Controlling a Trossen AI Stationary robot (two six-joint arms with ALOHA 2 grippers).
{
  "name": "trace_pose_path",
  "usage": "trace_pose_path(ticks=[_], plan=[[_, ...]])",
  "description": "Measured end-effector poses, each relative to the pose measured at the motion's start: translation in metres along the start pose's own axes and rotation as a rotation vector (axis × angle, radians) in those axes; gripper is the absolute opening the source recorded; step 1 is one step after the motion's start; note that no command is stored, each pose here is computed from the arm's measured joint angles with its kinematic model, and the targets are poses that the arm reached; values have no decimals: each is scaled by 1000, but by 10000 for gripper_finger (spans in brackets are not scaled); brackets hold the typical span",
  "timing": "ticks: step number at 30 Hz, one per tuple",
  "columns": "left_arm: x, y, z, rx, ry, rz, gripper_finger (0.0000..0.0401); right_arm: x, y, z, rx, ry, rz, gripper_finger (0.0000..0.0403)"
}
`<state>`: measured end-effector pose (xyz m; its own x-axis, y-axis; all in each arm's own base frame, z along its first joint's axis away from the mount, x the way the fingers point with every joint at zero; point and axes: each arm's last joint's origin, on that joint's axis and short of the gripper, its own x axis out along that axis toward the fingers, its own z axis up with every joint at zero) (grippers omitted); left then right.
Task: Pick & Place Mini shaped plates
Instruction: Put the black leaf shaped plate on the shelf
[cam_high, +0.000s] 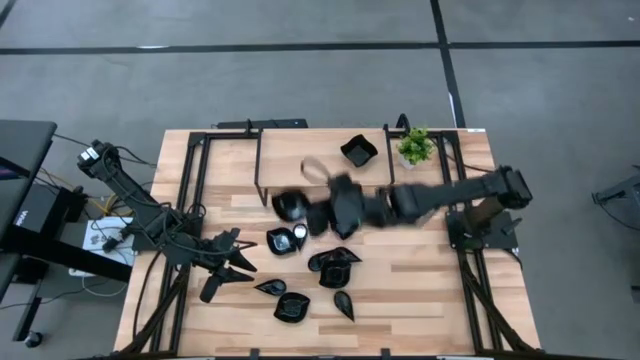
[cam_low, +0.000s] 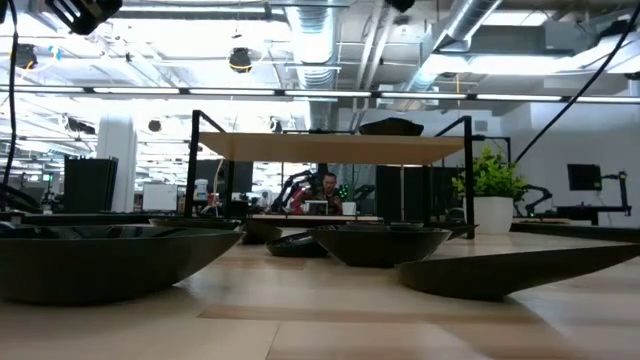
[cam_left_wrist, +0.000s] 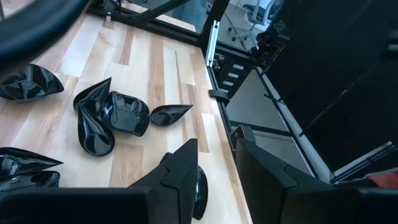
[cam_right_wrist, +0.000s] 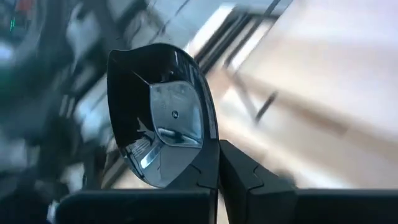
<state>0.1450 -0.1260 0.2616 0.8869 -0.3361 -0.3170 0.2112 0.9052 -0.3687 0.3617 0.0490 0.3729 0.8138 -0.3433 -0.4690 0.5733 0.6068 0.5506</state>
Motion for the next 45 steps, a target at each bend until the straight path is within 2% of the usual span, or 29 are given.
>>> trace_pose_path(ticks=[3, 10, 19, 27, 31, 37, 45], plan=[[0, 0, 0, 4, -2, 0, 113, 14, -19, 34, 62, -49, -45, 1], [0, 2, 2, 32, -59, 83, 113, 43, -85, 102, 199, -16, -80, 1], [-1, 6, 6, 55, -159, 247, 113, 47, -160, 161, 58, 64, -19, 1], [-3, 10, 9, 48, -235, 373, 113, 36, -207, 193, -54, 81, 55, 1], [-4, 11, 10, 44, -275, 441, 113, 38, -218, 199, -91, 89, 107, 1], [-4, 14, 13, 25, -309, 486, 113, 57, -222, 194, -178, 213, 233, 1], [-2, 19, 18, -28, -337, 499, 113, 85, -197, 184, -318, 365, 279, 1]])
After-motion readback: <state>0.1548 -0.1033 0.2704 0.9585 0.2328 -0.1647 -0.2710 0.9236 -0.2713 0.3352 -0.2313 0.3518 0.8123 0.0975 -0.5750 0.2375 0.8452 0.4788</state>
